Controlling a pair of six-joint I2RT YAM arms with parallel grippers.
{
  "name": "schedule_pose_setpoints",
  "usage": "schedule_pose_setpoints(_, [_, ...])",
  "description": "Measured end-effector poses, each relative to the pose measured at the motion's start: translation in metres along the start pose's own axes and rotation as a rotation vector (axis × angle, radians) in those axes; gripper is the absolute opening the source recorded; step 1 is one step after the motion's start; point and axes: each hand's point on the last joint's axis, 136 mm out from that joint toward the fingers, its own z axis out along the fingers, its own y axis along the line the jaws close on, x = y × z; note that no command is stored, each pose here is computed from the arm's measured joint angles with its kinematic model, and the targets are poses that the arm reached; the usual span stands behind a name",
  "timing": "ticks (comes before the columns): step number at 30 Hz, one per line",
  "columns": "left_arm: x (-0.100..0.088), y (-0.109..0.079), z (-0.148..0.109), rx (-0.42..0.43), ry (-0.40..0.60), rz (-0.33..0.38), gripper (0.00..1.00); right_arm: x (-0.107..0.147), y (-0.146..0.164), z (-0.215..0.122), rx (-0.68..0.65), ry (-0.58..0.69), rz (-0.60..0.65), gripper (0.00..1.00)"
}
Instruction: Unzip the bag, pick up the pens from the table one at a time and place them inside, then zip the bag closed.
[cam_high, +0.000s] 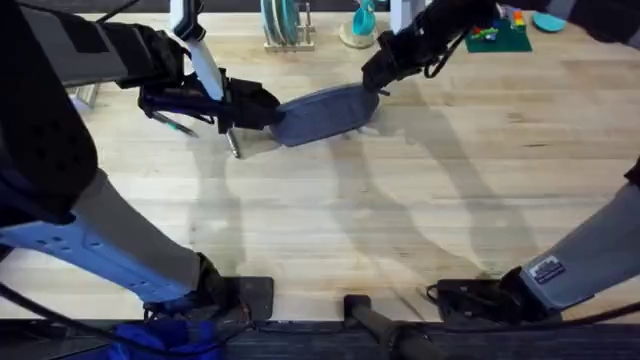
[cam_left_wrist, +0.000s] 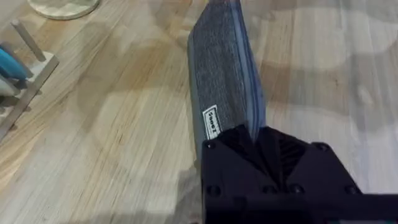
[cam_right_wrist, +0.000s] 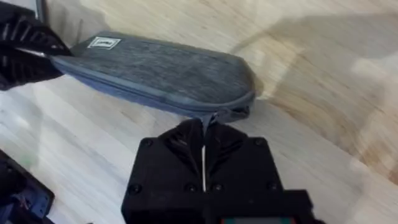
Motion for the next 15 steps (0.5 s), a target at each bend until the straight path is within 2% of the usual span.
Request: schedule_pose_setpoints(15, [-0.0001, 0.0, 0.0, 0.0, 0.0, 0.0, 0.041, -0.0012, 0.0108, 0.0024, -0.003, 0.002, -0.027, 0.03])
